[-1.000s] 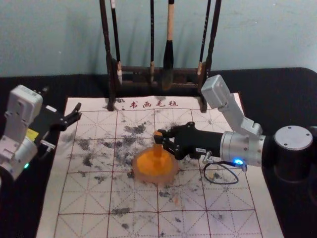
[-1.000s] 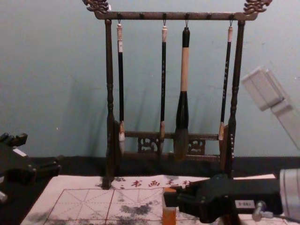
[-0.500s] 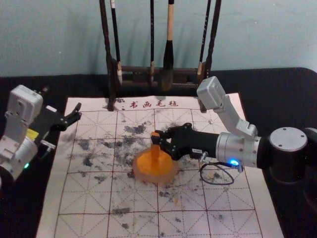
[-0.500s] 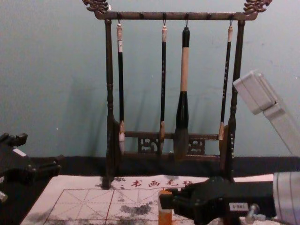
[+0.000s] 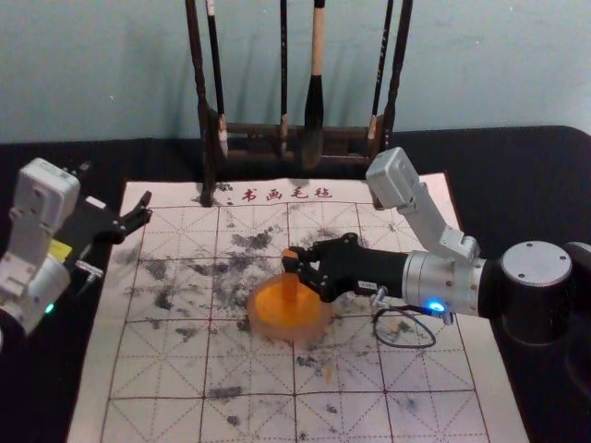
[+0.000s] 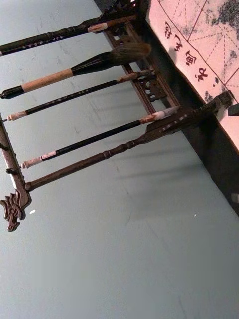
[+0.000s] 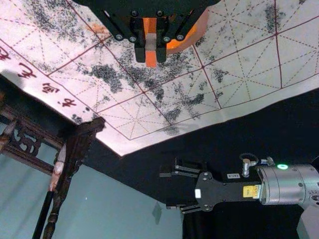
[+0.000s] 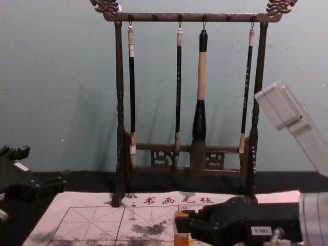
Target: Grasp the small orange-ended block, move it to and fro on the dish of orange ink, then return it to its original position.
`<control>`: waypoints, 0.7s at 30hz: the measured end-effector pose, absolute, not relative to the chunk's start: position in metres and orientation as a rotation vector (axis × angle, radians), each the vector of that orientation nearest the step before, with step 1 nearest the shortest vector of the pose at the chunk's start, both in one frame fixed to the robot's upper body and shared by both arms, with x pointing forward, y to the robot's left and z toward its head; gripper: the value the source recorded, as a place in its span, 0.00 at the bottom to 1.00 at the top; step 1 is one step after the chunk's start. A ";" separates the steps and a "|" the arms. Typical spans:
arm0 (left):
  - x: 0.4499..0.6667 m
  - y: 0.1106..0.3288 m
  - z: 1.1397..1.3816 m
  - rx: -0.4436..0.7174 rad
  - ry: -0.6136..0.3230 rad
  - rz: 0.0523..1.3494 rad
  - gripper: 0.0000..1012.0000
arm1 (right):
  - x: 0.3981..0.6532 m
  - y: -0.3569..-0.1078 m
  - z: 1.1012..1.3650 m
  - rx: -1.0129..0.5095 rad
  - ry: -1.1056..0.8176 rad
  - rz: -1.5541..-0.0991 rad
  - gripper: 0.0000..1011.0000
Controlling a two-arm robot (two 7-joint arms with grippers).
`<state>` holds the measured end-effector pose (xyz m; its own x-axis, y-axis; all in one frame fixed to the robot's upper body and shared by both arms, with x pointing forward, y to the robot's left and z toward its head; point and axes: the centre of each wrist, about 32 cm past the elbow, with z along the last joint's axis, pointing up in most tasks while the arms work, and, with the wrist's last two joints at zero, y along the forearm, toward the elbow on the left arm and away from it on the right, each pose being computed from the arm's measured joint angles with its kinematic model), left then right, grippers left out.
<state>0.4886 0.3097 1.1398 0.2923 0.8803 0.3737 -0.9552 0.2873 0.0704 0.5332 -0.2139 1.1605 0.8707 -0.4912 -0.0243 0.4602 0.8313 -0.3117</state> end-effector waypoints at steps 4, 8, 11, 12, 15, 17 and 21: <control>0.489 0.310 1.140 0.305 -0.285 1.248 0.99 | 0.533 -0.214 1.160 -0.304 0.099 -0.509 0.12; 0.489 0.310 1.140 0.305 -0.285 1.248 0.99 | 0.533 -0.214 1.159 -0.305 0.094 -0.511 0.12; 0.489 0.310 1.140 0.305 -0.285 1.248 0.99 | 0.533 -0.215 1.159 -0.305 0.092 -0.513 0.12; 0.489 0.310 1.140 0.305 -0.285 1.248 0.99 | 0.532 -0.215 1.160 -0.305 0.091 -0.513 0.12; 0.489 0.310 1.140 0.304 -0.285 1.248 0.99 | 0.532 -0.216 1.160 -0.305 0.086 -0.513 0.12; 0.489 0.310 1.140 0.305 -0.285 1.248 0.99 | 0.532 -0.216 1.161 -0.306 0.083 -0.513 0.12; 0.489 0.310 1.140 0.304 -0.285 1.248 0.99 | 0.530 -0.218 1.160 -0.310 0.075 -0.513 0.12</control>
